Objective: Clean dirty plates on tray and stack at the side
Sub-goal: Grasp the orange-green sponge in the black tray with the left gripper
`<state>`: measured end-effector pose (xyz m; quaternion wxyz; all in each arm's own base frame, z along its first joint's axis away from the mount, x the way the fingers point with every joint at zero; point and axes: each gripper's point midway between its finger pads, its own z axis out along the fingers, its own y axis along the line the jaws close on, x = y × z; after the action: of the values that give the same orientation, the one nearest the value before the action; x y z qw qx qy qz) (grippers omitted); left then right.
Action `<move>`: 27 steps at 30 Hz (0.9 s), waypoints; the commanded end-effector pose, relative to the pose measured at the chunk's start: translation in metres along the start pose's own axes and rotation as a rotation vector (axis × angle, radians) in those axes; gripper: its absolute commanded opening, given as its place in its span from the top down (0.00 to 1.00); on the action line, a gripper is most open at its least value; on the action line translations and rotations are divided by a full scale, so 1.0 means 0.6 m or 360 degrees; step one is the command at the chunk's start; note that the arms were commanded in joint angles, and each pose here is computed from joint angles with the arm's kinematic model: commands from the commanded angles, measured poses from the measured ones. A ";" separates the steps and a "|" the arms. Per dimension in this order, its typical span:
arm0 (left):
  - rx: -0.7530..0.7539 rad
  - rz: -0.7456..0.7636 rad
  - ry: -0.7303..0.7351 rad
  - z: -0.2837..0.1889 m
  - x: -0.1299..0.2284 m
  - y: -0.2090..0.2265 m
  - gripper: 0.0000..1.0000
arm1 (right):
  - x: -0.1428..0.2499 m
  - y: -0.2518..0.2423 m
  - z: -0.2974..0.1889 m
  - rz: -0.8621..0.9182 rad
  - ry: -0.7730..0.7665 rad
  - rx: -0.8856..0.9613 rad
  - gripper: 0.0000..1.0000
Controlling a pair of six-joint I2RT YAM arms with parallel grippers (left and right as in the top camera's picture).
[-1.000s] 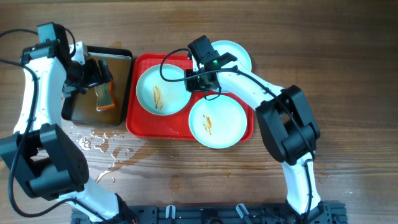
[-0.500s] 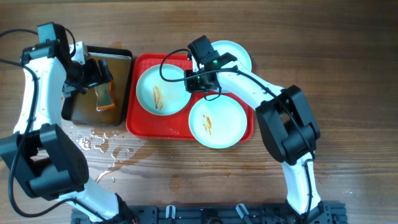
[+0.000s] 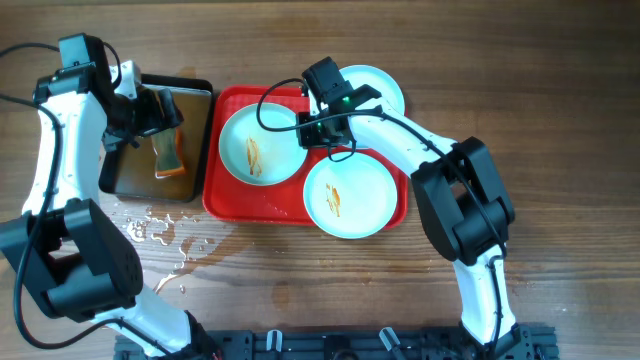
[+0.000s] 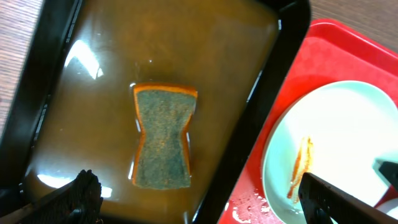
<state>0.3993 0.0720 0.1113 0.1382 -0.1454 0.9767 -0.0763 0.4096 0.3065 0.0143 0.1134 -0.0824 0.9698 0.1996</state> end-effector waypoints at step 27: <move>-0.0360 -0.0432 0.0184 0.085 0.034 0.066 0.02 | 0.003 -0.018 0.019 0.0055 -0.0001 0.0064 0.96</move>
<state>0.3895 0.1012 0.0704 0.0808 -0.2846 0.9552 -0.0012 0.4125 0.3057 0.0141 0.1196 -0.0758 0.9706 0.1949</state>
